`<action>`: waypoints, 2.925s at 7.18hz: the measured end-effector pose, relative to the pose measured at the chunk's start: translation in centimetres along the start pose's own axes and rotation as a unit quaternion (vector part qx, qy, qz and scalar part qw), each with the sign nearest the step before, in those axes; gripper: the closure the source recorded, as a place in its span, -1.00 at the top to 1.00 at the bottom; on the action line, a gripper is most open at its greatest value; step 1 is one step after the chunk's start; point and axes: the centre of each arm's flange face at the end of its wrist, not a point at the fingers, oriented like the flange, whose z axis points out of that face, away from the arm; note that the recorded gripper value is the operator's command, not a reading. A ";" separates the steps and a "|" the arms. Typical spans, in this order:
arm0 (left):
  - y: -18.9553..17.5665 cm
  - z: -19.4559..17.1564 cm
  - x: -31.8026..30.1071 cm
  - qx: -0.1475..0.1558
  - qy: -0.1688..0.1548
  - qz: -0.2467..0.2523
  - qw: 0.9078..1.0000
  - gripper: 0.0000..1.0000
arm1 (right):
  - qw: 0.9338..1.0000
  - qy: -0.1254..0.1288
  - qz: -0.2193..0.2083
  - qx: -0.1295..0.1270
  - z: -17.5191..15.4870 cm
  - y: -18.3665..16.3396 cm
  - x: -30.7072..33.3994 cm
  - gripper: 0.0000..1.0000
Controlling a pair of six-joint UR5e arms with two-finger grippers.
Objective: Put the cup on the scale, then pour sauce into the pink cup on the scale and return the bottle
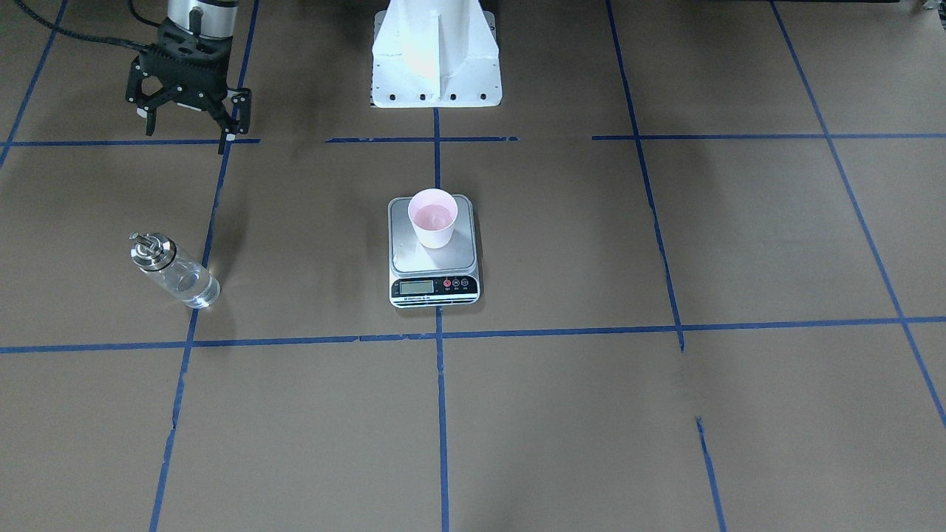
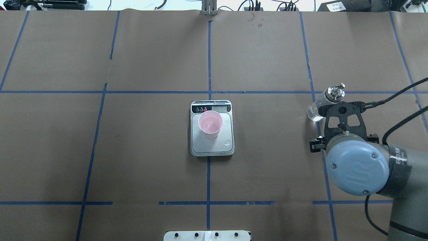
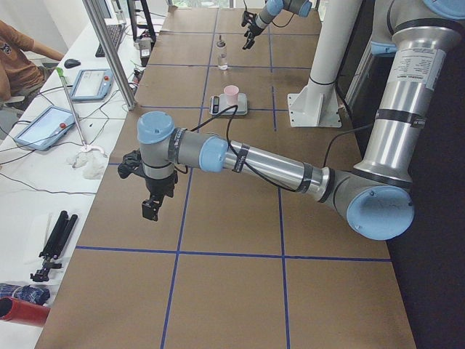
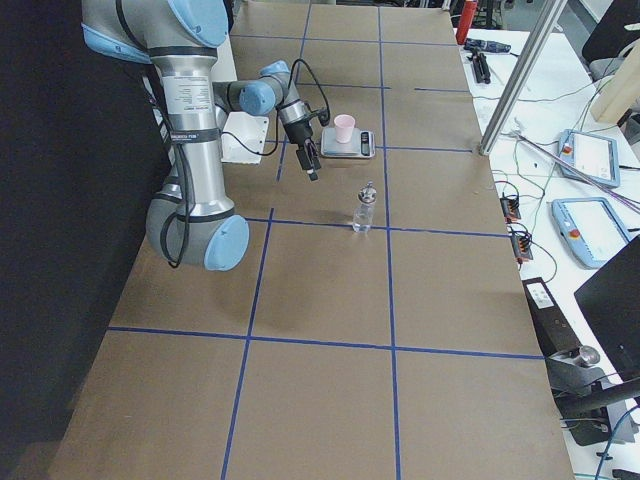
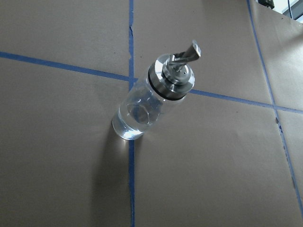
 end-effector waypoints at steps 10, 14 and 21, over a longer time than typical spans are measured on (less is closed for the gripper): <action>1.7 -1.1 1.2 -0.034 0.010 -0.021 0.999 1.00 | 0.952 -0.231 -0.129 -0.152 11.5 -22.6 33.2 1.00; 4.4 1.5 -0.8 -0.062 0.019 -0.017 0.998 1.00 | 0.955 -0.245 -0.117 -0.122 23.3 -14.7 44.8 1.00; 10.5 7.3 -4.8 -0.112 0.036 -0.043 0.992 1.00 | 0.946 -0.255 -0.065 -0.187 29.5 -8.3 48.1 1.00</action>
